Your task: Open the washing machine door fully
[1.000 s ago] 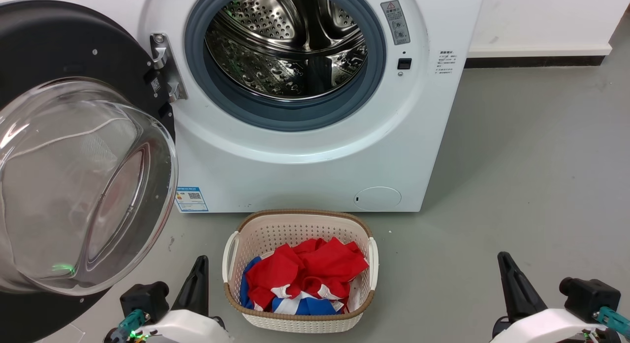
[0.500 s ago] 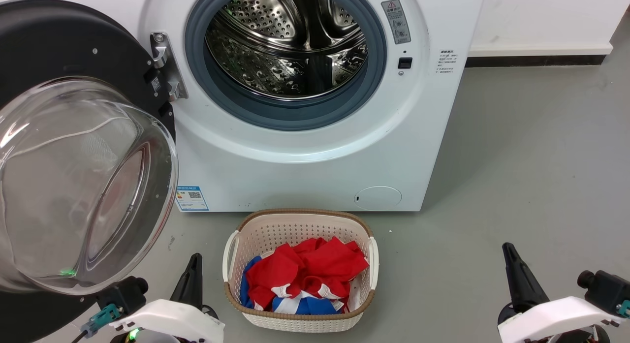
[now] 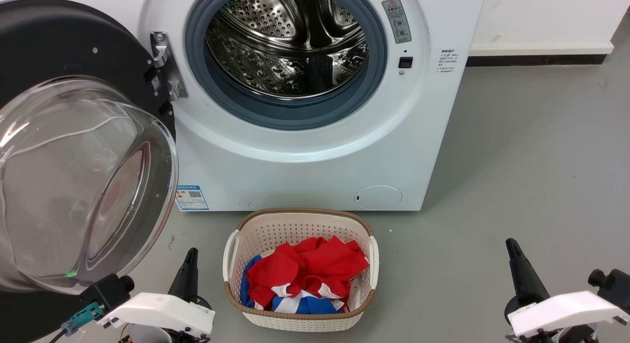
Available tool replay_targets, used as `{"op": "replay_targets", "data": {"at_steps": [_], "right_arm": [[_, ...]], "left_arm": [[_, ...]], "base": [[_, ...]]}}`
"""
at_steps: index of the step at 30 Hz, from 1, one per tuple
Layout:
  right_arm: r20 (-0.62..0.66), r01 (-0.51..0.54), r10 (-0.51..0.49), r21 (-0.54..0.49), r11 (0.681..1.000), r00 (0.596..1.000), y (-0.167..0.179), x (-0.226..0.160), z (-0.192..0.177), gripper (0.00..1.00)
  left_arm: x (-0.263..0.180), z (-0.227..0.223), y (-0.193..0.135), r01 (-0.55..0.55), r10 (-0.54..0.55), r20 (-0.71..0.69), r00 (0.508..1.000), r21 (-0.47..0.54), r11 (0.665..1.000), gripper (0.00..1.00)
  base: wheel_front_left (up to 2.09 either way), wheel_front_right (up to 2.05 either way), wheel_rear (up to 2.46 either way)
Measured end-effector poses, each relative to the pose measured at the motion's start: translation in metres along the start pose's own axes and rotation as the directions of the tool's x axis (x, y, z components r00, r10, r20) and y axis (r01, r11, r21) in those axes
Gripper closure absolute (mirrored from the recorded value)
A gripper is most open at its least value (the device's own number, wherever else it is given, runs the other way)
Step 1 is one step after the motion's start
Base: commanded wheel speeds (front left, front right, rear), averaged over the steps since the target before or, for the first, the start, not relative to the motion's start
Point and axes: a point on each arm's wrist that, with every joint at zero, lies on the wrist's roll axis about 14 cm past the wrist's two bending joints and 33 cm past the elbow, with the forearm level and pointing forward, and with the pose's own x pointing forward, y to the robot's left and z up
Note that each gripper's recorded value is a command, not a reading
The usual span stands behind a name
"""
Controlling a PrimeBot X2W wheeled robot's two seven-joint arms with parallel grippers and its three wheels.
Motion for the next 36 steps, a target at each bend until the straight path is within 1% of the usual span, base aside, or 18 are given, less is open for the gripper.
{"op": "replay_targets", "data": {"at_steps": [9, 17, 25, 36], "right_arm": [[0.007, 0.001, -0.002, 0.114, 0.994, 1.0, -0.001, 0.003, 0.003, 1.0], [0.017, -0.004, 0.001, 0.21, 0.978, 1.0, 0.0, 0.007, 0.006, 1.0], [0.017, -0.001, -0.004, 0.292, 0.956, 1.0, -0.002, 0.009, 0.007, 1.0], [0.027, -0.009, -0.002, 0.397, 0.918, 1.0, -0.002, 0.012, 0.011, 1.0]], "left_arm": [[0.002, 0.003, 0.001, -0.001, 0.001, -0.001, 1.0, -0.119, 0.993, 1.0], [0.003, 0.006, 0.002, 0.003, -0.002, 0.004, 1.0, -0.215, 0.977, 1.0], [0.005, 0.01, 0.0, 0.012, -0.009, 0.012, 1.0, -0.306, 0.952, 1.0], [0.006, 0.014, 0.001, 0.027, -0.019, 0.023, 1.0, -0.41, 0.912, 1.0]], "base": [[0.0, 0.0, 0.0], [0.0, 0.0, 0.0], [0.0, 0.0, 0.0], [0.0, 0.0, 0.0]]}}
